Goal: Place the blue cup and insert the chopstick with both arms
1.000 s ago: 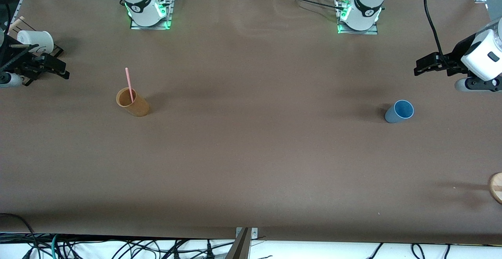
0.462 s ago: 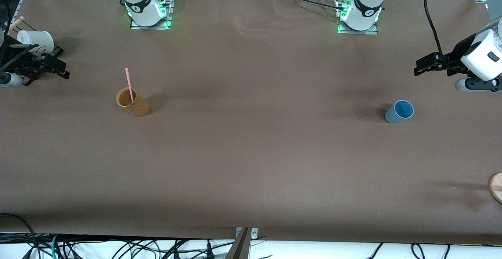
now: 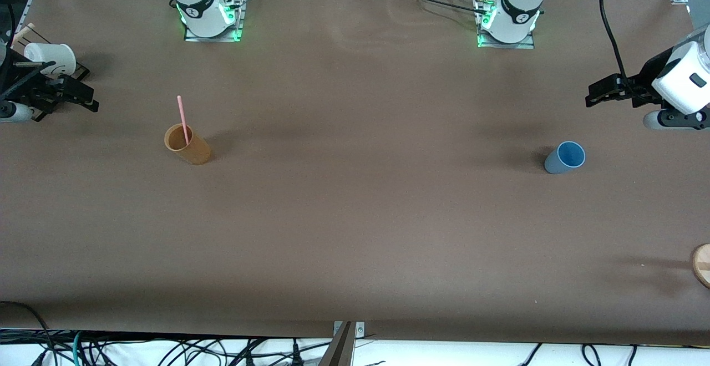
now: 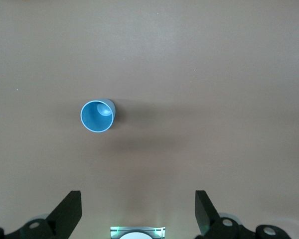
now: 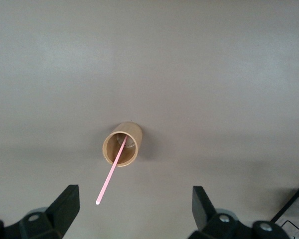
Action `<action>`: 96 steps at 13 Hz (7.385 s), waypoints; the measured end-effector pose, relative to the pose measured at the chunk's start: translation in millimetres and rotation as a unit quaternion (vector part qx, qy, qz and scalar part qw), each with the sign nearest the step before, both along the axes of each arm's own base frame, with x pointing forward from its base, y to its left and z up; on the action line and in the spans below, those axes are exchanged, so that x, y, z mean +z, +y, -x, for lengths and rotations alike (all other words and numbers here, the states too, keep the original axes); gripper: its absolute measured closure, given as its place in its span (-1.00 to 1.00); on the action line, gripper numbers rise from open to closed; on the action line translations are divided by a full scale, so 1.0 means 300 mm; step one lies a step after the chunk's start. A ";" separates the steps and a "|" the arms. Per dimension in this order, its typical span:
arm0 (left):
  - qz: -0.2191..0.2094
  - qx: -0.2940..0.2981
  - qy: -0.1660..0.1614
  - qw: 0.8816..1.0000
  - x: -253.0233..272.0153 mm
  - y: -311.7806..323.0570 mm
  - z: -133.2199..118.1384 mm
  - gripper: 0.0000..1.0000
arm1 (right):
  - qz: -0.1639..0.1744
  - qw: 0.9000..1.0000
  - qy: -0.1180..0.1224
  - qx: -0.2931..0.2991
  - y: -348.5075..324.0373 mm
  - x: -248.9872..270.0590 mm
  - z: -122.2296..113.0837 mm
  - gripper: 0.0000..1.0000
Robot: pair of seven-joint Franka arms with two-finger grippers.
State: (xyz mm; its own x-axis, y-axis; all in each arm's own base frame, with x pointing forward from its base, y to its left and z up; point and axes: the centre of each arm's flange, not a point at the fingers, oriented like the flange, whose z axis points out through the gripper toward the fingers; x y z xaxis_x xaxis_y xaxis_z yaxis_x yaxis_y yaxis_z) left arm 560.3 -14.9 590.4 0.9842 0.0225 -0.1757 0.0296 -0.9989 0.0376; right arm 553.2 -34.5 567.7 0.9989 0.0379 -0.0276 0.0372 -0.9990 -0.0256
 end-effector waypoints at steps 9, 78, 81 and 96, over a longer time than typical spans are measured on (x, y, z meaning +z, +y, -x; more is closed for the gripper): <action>0.000 0.000 0.000 1.000 0.000 0.000 0.000 -1.00 | 0.000 1.000 0.000 0.000 0.000 0.000 0.000 -1.00; -0.004 -0.039 -0.053 0.998 -1.024 0.319 0.046 0.89 | -0.003 1.000 0.003 0.001 0.005 -0.009 -0.006 -1.00; 0.014 -0.058 -0.062 0.996 -0.853 0.010 -0.082 0.89 | -0.003 1.000 0.002 0.001 0.005 -0.007 -0.006 -1.00; 0.007 -0.006 -0.062 0.998 -0.977 -1.762 0.074 0.89 | -0.003 1.000 0.002 0.000 0.005 -0.007 -0.007 -1.00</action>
